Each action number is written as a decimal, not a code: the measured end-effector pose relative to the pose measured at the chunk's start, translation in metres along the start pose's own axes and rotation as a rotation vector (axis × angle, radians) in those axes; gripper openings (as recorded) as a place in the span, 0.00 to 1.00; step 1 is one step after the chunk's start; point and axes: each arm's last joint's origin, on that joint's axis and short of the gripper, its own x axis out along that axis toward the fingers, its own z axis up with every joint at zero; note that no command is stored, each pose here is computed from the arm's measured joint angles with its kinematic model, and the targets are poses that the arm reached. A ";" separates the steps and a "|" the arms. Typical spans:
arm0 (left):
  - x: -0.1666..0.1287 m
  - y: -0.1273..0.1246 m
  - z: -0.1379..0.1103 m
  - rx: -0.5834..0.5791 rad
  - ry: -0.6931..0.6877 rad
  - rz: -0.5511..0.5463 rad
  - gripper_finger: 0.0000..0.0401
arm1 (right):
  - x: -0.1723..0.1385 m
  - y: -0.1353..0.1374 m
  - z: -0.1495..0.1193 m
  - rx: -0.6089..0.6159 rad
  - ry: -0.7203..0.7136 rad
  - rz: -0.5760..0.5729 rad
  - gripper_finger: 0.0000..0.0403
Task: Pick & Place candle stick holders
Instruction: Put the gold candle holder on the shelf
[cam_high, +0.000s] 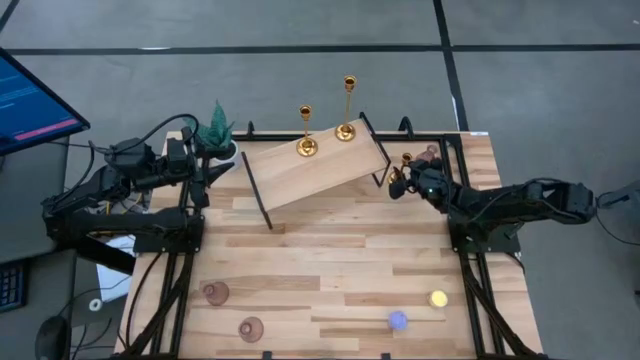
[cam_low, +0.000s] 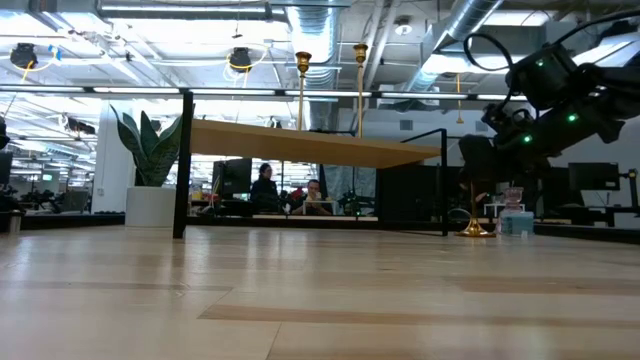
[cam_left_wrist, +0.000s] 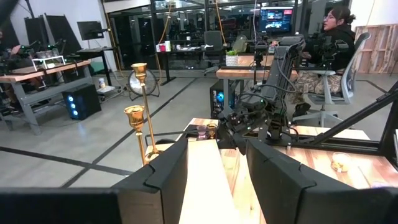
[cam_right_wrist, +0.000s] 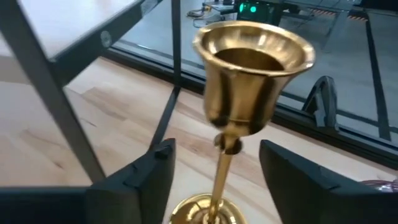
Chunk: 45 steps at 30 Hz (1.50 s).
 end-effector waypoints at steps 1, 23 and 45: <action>0.000 0.000 0.000 0.000 0.000 0.000 0.41 | 0.000 -0.001 0.000 0.000 0.000 -0.004 0.52; 0.000 0.000 0.000 0.000 -0.001 0.000 0.41 | 0.003 -0.002 0.000 0.030 0.027 0.068 0.02; 0.000 0.000 0.000 0.000 -0.001 0.000 0.41 | 0.008 0.003 0.023 0.002 0.031 -0.017 0.00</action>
